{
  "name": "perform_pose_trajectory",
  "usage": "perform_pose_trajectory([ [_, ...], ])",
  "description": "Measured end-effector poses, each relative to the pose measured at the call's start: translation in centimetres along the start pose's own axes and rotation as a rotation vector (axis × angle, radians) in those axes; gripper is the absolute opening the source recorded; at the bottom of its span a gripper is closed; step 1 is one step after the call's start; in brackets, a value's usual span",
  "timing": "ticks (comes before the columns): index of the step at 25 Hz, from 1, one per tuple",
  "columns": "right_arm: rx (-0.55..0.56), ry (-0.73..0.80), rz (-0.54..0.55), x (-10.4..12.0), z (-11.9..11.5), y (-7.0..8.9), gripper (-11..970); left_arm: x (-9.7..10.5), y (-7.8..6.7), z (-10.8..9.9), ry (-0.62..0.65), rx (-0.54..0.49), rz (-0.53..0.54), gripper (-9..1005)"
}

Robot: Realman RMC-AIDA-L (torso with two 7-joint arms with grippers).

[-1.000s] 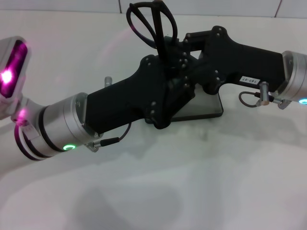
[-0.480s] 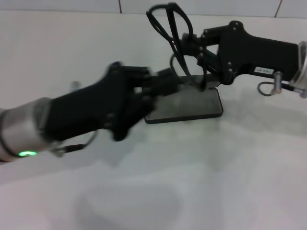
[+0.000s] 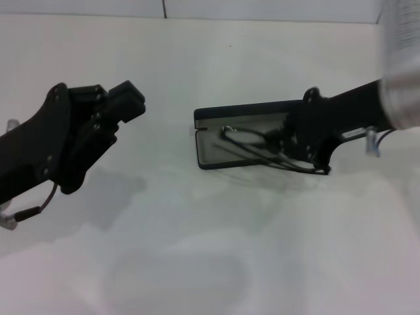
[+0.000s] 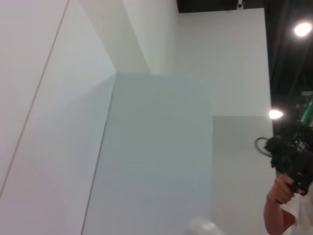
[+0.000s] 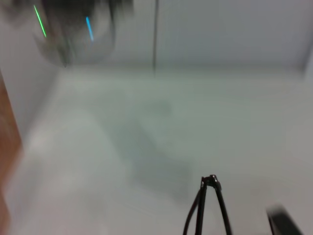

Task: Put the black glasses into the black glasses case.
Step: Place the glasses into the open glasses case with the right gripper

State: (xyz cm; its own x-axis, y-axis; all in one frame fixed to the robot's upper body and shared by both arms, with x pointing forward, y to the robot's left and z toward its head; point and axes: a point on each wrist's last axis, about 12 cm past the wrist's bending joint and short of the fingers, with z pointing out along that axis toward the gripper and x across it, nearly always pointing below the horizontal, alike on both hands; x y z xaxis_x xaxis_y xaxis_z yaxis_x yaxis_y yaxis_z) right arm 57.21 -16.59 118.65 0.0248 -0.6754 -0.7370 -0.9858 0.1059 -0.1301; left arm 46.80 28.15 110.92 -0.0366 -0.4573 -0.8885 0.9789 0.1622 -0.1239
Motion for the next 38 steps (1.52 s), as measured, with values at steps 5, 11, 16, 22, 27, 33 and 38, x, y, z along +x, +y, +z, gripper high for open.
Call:
perform_pose_trajectory([
  [5, 0.028, 0.263, -0.090, -1.6, 2.9, -0.1, 67, 0.4, -0.1, 0.2, 0.004, -0.002, -0.005, 61],
  [11, 0.070, 0.354, -0.223, -3.3, 5.0, 0.1, 67, 0.6, -0.3, 0.0, 0.002, -0.012, -0.011, 61],
  [16, 0.115, 0.367, -0.292, -3.8, 6.1, 0.2, 66, 0.6, -0.4, -0.1, -0.001, -0.017, -0.011, 61],
  [22, 0.186, 0.377, -0.365, -3.2, 7.8, 0.3, 67, 0.5, -0.2, 0.1, -0.004, -0.013, -0.007, 62],
  [27, 0.224, 0.376, -0.403, -2.7, 8.7, 0.2, 66, 0.4, -0.1, 0.2, -0.005, -0.012, -0.003, 62],
  [33, 0.241, 0.388, -0.430, -2.5, 9.0, 0.0, 67, 0.4, 0.0, 0.3, -0.013, -0.021, 0.003, 63],
  [38, 0.245, 0.393, -0.454, -2.4, 9.2, 0.1, 67, 0.5, 0.0, 0.3, -0.012, -0.025, 0.001, 63],
])
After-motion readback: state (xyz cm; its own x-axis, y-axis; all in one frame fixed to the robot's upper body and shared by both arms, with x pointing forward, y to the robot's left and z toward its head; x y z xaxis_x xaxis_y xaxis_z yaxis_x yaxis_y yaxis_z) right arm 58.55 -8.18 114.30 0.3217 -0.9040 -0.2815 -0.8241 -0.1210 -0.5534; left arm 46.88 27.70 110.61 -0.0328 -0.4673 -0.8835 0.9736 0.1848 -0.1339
